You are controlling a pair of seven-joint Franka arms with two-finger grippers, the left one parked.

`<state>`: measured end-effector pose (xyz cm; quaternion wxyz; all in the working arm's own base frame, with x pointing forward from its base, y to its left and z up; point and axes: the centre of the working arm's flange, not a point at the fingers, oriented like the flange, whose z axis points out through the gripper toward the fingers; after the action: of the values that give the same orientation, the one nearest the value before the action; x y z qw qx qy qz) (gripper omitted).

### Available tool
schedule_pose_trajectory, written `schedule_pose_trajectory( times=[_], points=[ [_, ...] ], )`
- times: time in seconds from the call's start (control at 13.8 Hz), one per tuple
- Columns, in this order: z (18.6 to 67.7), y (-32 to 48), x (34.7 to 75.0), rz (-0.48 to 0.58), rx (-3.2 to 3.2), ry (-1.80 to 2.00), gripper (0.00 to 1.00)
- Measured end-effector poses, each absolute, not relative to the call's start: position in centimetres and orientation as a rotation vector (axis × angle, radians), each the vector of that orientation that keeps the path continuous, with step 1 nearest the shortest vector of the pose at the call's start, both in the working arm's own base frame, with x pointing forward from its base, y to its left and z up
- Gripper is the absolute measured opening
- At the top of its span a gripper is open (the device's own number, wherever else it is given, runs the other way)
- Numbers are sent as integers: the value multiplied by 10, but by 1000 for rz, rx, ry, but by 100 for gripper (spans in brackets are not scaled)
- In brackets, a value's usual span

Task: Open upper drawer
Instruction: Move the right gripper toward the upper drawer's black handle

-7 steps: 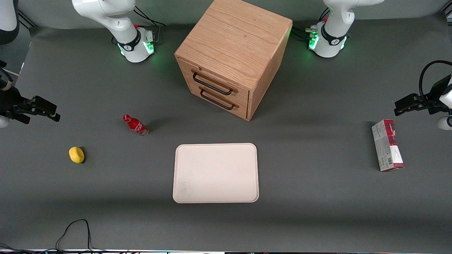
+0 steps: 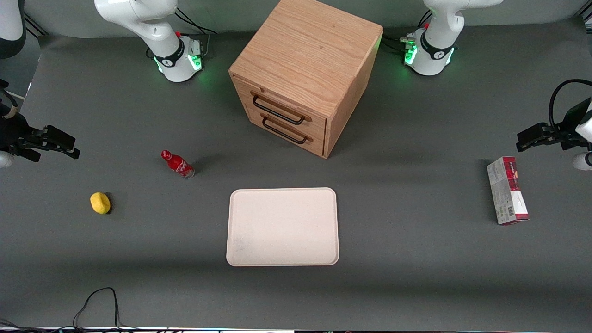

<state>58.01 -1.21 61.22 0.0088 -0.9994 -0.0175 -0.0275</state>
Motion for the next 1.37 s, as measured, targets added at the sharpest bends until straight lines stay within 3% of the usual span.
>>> schedule_pose_trajectory(
  times=[0.58,0.87,1.37],
  points=[
    [599,169,575,-46,-3075,-524,100],
    [582,269,552,2,-2983,-816,100],
    [572,364,500,46,-2880,-1126,100]
  ],
)
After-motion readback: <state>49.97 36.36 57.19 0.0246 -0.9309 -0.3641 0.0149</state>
